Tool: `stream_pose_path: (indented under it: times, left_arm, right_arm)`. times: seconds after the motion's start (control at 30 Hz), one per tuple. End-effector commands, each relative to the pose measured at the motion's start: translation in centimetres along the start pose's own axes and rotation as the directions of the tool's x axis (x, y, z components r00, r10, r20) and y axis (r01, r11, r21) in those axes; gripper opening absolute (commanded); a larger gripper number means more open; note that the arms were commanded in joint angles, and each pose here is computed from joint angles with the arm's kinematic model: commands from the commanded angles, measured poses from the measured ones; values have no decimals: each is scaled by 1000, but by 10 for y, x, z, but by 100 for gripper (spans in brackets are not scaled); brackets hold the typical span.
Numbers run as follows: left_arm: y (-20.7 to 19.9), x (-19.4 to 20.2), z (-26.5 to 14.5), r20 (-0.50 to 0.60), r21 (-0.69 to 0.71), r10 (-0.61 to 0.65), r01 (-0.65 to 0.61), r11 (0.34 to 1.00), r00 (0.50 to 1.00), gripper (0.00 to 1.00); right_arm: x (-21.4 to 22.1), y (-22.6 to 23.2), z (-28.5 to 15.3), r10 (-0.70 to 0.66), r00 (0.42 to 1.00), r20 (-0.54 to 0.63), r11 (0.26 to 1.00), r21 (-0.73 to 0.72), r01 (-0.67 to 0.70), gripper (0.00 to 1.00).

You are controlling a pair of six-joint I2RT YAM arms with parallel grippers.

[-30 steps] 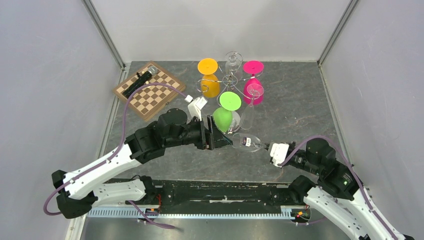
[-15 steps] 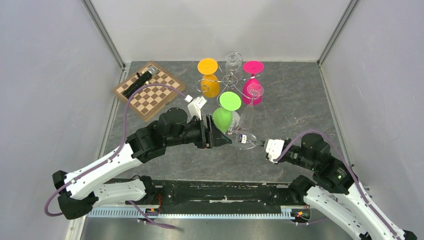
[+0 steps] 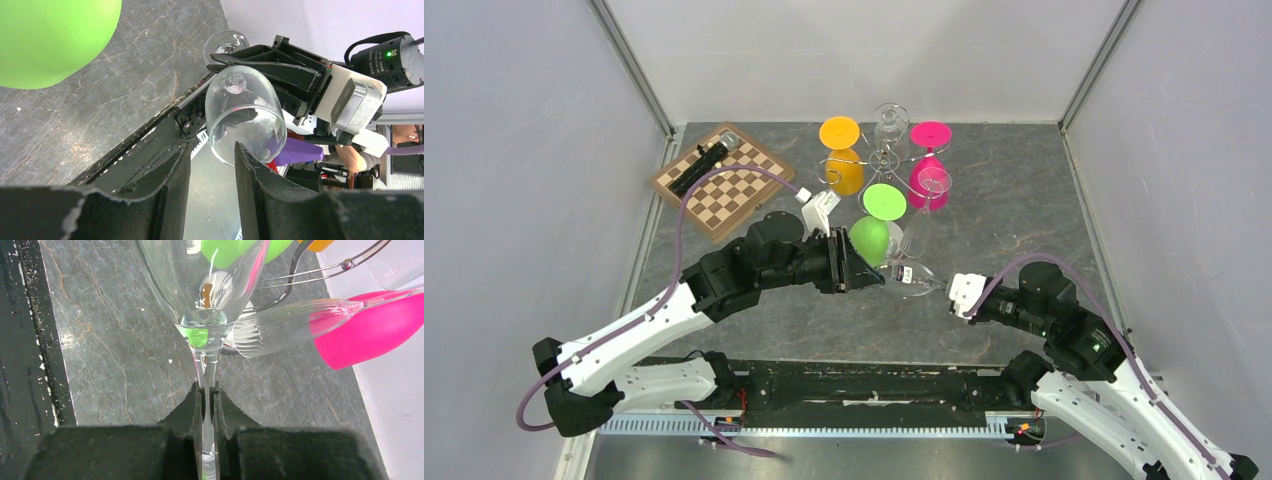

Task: Take the wine glass off the wine glass rack
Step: Place the wine glass at the center of the board.

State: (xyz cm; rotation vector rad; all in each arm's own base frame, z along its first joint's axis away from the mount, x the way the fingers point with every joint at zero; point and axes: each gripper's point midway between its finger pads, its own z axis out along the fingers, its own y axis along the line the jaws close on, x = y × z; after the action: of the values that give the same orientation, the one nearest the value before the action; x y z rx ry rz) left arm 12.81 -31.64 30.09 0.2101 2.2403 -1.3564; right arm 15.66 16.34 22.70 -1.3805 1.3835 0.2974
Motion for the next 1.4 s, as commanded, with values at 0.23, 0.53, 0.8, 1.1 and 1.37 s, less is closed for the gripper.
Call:
stream_pose_path:
  times: [0.23,0.53,0.8,1.1,1.37]
  left_arm:
    - [-2,-4,0,-2,-14,-20,20,1000,1000,41]
    - [1,-4,5,-6,-21,-29,29,999,1000,40]
    - [3,-2,7,-11,-24,-34,33,999,999,27]
    - [4,-2,7,-19,-21,-30,30,999,999,5]
    - [8,2,9,-28,-27,-30,29,999,999,2]
  right_arm:
    - [-43,-29,-1,-8,989,144,996,94,-6,0]
    - [-45,-28,1,-2,987,163,996,88,-13,0]
    - [-47,-28,3,2,985,175,996,84,-17,0]
    - [-49,-28,5,4,983,182,996,82,-19,0]
    - [-53,-28,2,-15,980,201,996,88,-3,10]
